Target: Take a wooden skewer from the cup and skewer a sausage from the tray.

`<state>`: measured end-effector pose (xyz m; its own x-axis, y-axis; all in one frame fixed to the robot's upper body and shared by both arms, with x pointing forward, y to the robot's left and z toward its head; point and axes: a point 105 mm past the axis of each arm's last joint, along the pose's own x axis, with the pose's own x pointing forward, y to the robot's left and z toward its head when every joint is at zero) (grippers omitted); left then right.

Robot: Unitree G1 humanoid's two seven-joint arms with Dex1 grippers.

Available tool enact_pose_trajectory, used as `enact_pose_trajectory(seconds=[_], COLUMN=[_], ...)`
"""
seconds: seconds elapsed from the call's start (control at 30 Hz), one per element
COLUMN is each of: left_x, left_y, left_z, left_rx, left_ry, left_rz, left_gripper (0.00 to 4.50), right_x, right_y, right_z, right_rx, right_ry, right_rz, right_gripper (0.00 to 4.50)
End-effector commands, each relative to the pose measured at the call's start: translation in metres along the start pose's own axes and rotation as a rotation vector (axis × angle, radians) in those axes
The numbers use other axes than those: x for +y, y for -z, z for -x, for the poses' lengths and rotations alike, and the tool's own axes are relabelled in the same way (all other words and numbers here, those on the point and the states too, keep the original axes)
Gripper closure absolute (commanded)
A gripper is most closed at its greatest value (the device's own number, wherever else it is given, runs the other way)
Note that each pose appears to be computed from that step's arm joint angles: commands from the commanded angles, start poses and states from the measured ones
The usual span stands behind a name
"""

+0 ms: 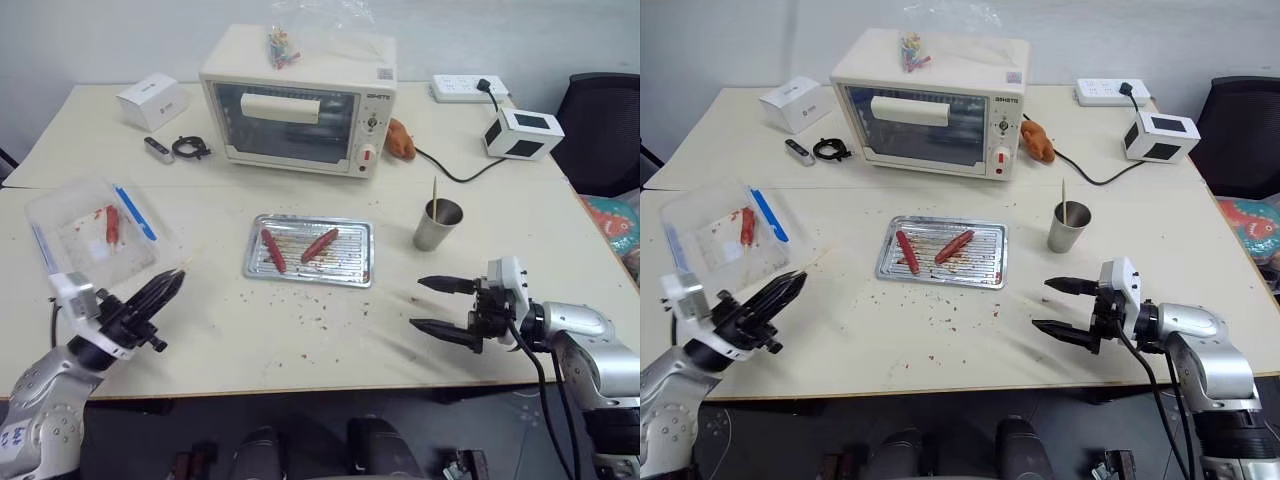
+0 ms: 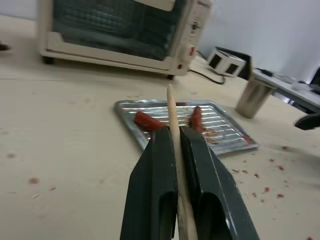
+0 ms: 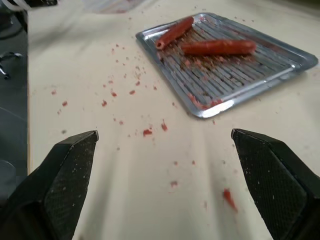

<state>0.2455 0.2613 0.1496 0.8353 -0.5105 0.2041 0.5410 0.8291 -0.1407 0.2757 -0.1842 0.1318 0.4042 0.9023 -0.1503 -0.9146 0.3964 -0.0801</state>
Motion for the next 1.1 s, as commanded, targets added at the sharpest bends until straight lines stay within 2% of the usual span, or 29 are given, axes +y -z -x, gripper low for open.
enact_pose_trajectory(seconds=[0.03, 0.3, 0.57, 0.77, 0.93, 1.07, 1.1], left_x=[-0.002, -0.005, -0.011, -0.014, -0.013, -0.013, -0.013], left_y=[-0.008, -0.007, -0.006, -0.006, -0.009, -0.01, -0.011], left_z=[0.004, -0.008, -0.02, -0.025, -0.028, -0.029, -0.029], left_rx=[-0.026, -0.031, -0.026, -0.032, -0.042, -0.046, -0.047], left_ry=[-0.033, -0.009, 0.027, 0.035, 0.038, 0.04, 0.039], left_rz=[-0.045, -0.044, -0.042, -0.043, -0.051, -0.057, -0.059], left_gripper=[4.5, 4.5, 4.5, 4.5, 4.5, 4.5, 4.5], right_x=[-0.003, -0.018, -0.052, -0.059, -0.058, -0.058, -0.057], right_y=[-0.014, -0.057, -0.07, -0.064, -0.051, -0.053, -0.054], right_z=[-0.004, -0.092, -0.171, -0.196, -0.199, -0.202, -0.201], right_rx=[-0.005, 0.03, 0.151, 0.234, 0.359, 0.392, 0.401], right_ry=[-0.001, -0.133, -0.135, -0.152, -0.2, -0.207, -0.222], right_rz=[0.097, 0.207, 0.316, 0.346, 0.293, 0.292, 0.288], right_gripper=[0.02, 0.02, 0.02, 0.02, 0.02, 0.02, 0.19])
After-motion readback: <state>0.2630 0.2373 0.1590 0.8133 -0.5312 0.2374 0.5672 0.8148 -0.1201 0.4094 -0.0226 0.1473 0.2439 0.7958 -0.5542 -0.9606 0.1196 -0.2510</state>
